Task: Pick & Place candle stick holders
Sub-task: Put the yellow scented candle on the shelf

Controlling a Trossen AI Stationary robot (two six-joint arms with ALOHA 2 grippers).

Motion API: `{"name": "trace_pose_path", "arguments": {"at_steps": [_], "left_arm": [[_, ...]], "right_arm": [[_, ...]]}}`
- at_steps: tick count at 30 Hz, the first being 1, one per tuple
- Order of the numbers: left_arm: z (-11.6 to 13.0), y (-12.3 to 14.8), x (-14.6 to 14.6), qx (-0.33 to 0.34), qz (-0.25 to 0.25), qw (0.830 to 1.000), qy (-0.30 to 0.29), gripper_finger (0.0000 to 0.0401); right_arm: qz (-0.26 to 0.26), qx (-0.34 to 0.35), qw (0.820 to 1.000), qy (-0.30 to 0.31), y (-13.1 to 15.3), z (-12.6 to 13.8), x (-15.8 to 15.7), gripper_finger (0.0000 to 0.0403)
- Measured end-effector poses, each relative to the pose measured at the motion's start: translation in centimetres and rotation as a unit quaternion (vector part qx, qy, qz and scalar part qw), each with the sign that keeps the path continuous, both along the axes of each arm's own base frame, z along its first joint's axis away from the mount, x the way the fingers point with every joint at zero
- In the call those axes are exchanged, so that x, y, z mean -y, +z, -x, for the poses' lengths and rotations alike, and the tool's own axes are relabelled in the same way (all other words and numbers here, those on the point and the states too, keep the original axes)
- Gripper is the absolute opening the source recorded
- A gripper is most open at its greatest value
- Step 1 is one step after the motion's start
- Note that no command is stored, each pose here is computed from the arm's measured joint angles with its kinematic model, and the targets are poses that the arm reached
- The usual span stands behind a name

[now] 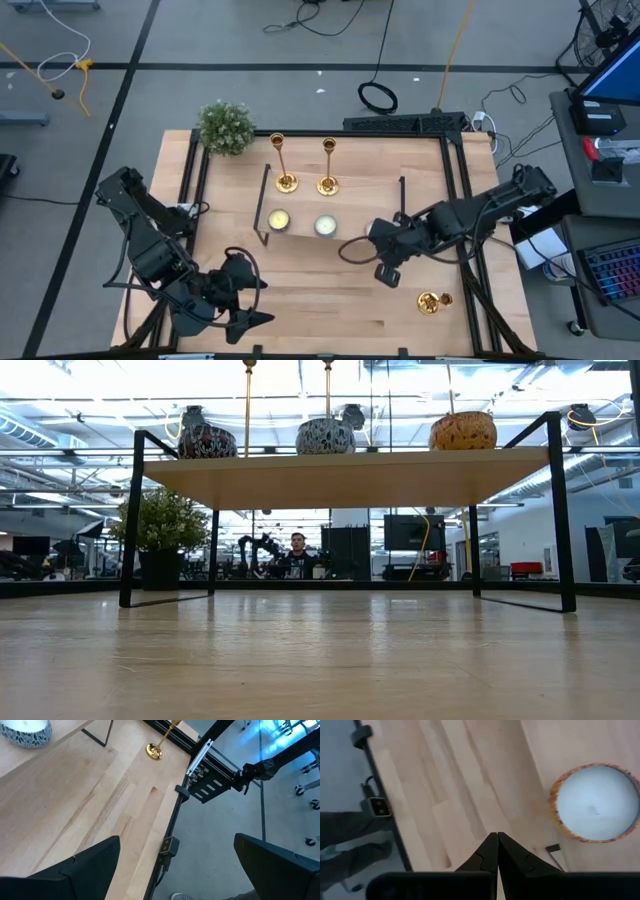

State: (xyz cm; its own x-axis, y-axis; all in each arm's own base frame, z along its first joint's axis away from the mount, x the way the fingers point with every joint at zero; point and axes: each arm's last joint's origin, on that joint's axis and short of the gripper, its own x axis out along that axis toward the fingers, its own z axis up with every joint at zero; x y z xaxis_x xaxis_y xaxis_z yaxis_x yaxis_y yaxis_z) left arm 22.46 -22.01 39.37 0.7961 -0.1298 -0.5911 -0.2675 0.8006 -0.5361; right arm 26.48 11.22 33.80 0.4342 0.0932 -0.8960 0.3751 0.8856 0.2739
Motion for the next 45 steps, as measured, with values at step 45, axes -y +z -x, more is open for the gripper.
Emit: {"name": "trace_pose_path", "arguments": {"at_steps": [45], "left_arm": [[0.0,0.0,0.0,0.001,0.001,1.0,0.005,0.0397]], "right_arm": [[0.053,-0.055,0.995,-0.068,-1.4,-0.2,0.8,0.0]]}}
